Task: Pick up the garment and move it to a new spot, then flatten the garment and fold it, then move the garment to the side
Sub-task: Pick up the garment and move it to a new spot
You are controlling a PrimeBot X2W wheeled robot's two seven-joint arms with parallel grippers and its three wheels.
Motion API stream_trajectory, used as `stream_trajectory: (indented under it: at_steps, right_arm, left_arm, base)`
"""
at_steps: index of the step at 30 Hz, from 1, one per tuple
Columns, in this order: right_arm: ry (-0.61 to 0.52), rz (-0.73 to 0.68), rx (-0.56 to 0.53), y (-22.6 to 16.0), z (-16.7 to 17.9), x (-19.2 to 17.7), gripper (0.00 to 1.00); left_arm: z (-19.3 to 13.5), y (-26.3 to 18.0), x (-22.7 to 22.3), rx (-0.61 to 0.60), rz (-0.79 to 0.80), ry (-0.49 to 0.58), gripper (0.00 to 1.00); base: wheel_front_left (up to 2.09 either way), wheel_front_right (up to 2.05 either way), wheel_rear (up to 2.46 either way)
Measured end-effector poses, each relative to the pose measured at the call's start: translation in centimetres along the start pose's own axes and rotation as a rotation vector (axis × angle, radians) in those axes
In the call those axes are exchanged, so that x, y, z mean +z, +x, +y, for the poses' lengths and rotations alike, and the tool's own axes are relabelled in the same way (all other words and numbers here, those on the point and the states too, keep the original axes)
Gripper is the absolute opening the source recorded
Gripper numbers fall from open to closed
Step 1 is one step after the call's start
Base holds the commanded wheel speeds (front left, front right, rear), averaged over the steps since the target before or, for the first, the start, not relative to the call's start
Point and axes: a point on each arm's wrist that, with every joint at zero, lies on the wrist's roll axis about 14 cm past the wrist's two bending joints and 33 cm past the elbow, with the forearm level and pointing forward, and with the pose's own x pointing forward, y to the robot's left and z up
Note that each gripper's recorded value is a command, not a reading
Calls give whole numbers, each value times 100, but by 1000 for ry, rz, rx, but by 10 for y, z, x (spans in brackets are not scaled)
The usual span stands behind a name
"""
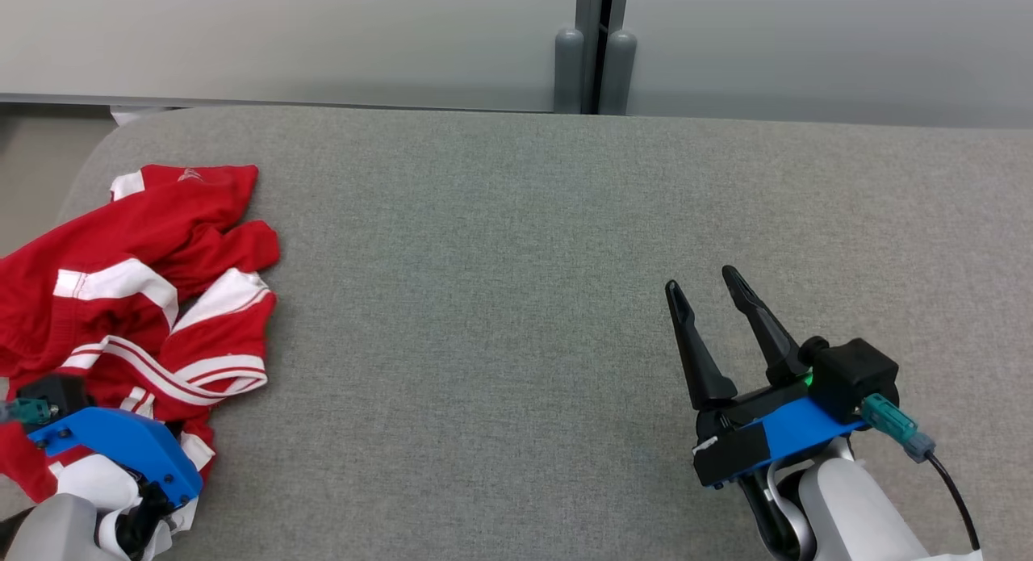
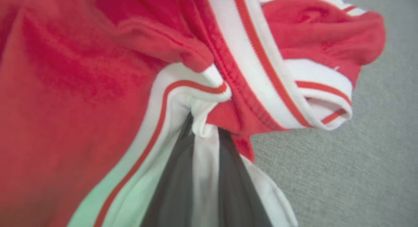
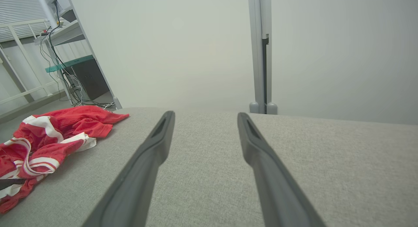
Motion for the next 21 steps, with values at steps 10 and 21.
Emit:
stream_trajectory:
  at_steps: [10,21]
  right_arm:
    - [0,-39,13,-6,10,18,100]
    - [1,-89,-44,-30,-2,39,100]
  left_arm:
    - [-12,-27,50,-57,-246,124,0]
    - [-137,-93,132,-395,-554,299,0]
  base:
    - [0,0,0]
    - [0,0,0]
